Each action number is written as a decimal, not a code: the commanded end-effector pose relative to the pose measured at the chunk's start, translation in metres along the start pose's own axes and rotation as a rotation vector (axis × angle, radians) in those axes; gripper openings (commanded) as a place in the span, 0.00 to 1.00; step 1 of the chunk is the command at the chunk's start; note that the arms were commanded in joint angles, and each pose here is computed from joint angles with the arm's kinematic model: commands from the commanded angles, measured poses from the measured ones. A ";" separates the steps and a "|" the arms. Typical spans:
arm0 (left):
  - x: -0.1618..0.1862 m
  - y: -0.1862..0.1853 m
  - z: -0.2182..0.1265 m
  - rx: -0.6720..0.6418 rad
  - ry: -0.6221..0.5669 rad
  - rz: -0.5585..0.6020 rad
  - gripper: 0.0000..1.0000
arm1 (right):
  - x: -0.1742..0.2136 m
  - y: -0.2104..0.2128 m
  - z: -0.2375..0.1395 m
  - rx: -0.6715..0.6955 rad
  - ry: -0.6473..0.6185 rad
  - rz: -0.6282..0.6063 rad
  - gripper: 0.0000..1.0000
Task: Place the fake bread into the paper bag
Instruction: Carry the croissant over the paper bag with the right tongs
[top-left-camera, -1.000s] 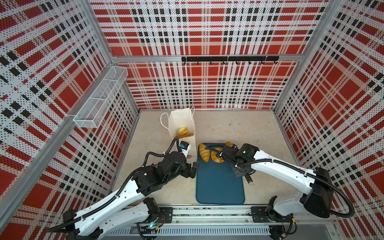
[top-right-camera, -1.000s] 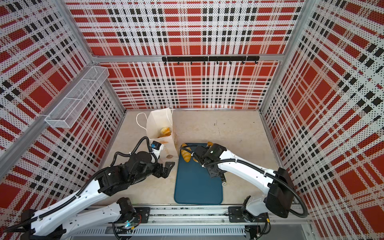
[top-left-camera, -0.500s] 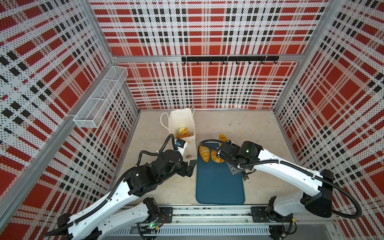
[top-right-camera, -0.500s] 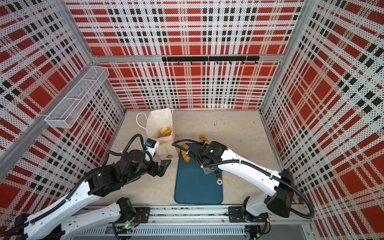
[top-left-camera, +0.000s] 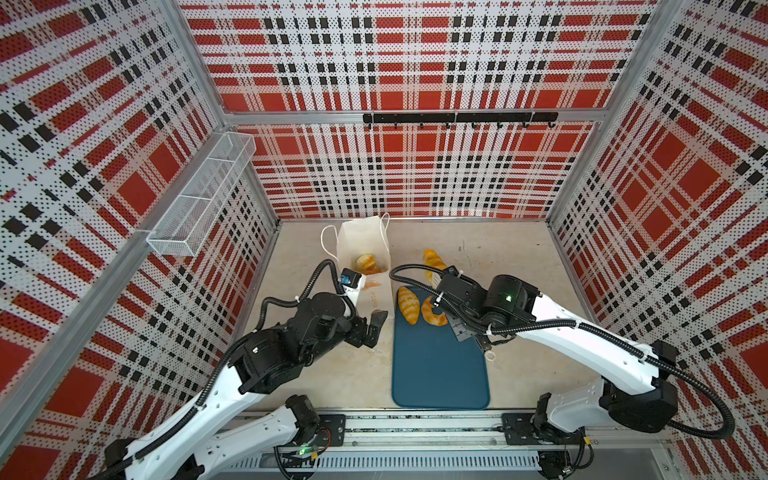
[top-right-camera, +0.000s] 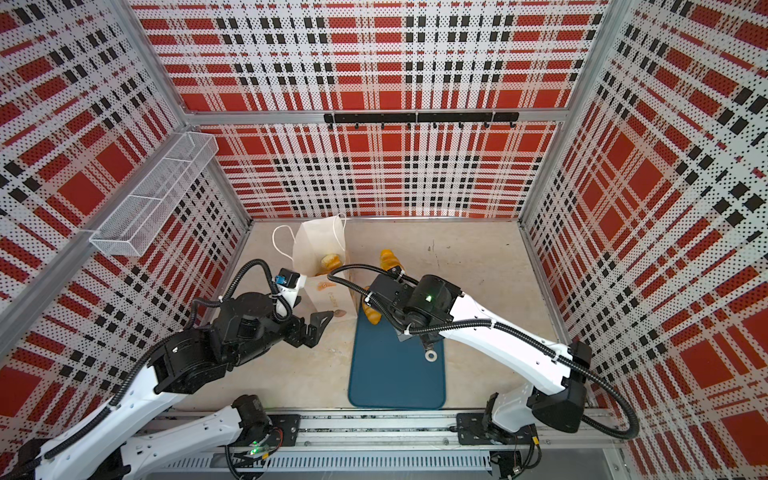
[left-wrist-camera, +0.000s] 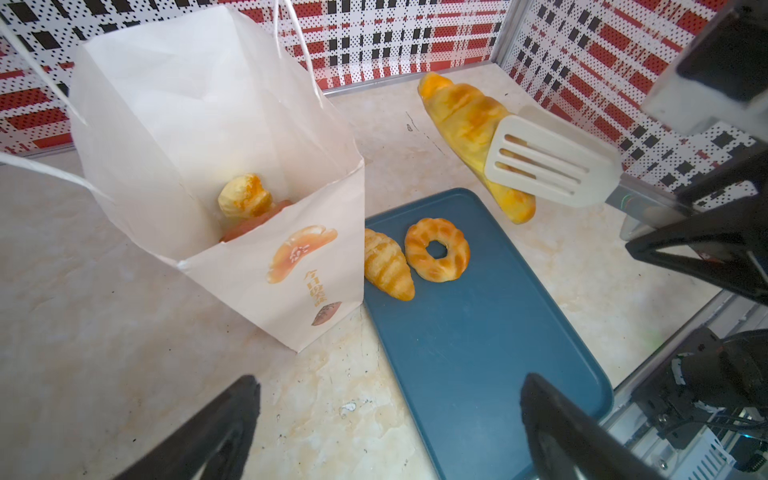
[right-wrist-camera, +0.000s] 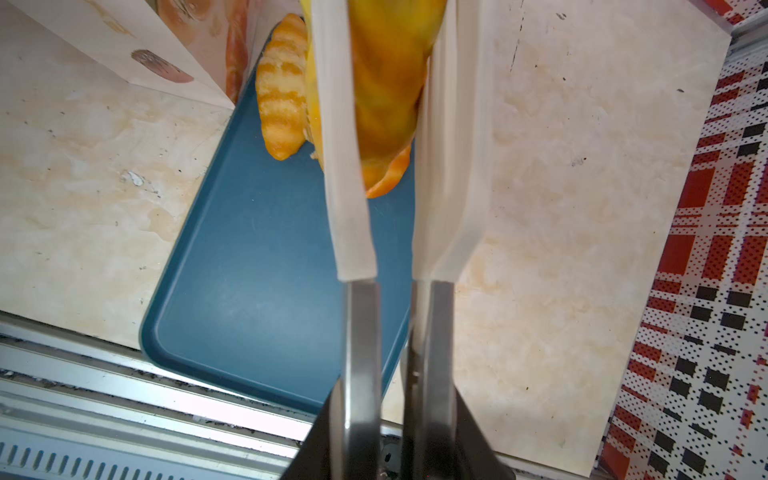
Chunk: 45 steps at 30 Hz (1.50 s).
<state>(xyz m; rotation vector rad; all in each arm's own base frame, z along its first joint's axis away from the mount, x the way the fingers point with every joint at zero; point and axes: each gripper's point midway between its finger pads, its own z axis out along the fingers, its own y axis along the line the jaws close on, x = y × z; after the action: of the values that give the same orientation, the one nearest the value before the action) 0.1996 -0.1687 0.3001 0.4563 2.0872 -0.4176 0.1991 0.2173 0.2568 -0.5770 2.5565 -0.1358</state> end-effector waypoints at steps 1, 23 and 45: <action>-0.007 0.006 -0.009 -0.009 -0.015 0.019 0.99 | -0.024 0.004 -0.015 -0.015 -0.090 0.003 0.32; -0.017 0.052 -0.022 -0.084 -0.020 -0.107 0.99 | -0.097 0.047 -0.071 -0.177 -0.314 -0.063 0.32; -0.008 0.073 -0.016 -0.102 0.007 -0.184 0.99 | -0.171 0.096 -0.071 -0.290 -0.442 -0.129 0.35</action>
<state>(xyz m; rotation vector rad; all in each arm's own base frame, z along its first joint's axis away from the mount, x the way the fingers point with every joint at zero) 0.2271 -0.0984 0.3077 0.1918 2.1494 -0.4066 0.2464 0.3659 0.3538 -0.8326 2.1947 0.2149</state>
